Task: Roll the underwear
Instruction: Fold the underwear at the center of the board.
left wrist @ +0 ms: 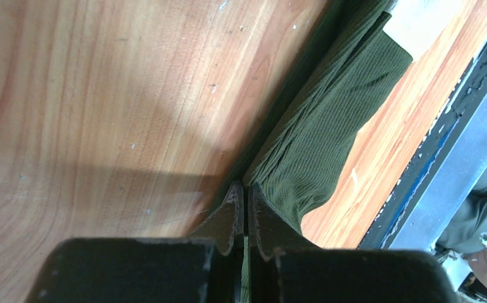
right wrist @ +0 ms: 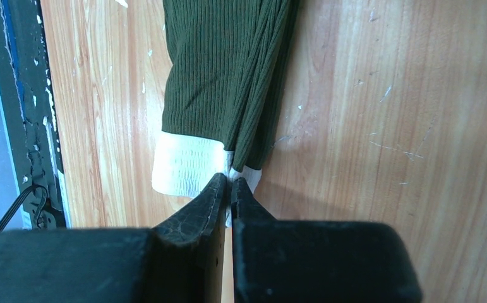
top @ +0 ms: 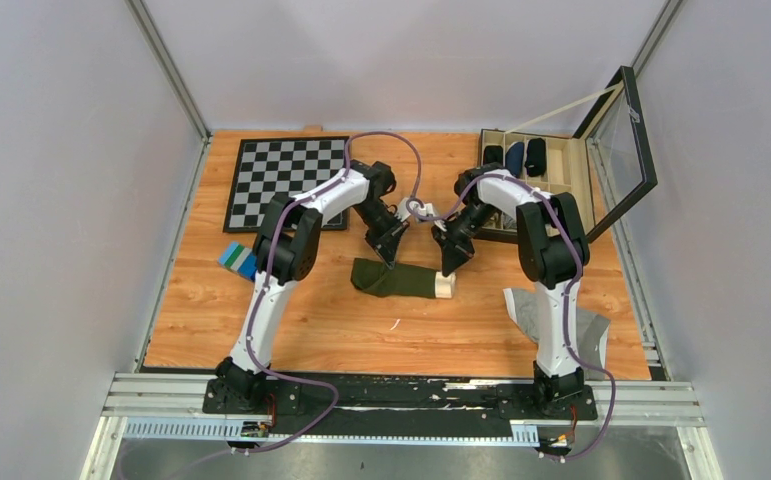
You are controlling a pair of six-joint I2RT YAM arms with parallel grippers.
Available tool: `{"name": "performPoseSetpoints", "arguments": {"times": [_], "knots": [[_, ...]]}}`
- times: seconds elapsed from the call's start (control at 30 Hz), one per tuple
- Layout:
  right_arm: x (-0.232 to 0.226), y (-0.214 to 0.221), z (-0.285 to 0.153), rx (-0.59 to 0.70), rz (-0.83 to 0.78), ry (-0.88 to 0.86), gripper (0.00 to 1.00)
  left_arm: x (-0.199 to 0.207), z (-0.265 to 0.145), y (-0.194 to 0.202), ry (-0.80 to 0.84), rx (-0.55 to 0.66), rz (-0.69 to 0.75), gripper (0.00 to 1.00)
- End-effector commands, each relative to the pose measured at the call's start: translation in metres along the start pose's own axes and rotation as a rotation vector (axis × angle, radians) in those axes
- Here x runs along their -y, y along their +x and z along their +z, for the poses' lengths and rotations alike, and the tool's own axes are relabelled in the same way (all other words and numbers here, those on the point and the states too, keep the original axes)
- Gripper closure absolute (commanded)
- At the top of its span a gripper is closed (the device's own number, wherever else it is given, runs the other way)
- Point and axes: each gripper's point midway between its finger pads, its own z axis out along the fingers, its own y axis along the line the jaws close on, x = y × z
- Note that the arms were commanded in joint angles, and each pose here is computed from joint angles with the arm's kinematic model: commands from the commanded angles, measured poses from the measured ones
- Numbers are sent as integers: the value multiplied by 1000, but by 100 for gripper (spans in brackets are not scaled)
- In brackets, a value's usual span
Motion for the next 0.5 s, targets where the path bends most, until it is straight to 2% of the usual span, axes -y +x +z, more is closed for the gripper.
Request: {"name": "performPoseSetpoints", "arguments": {"times": [0.0,0.13,0.27,0.37,0.47], "knots": [[14,12,1,-35,47,62,97,-2,-19,-17,-91,40,67,95],[16,16,4,-35,67,89,95,8,-46,-34,-177,141,102,78],[17,22,8,-38,97,109,90,33,-71,-52,-209,304,152,68],[18,21,10,-22,112,130,88,49,-72,-54,-166,398,123,67],[22,21,10,-16,133,155,84,71,-57,-48,-31,464,73,70]]}}
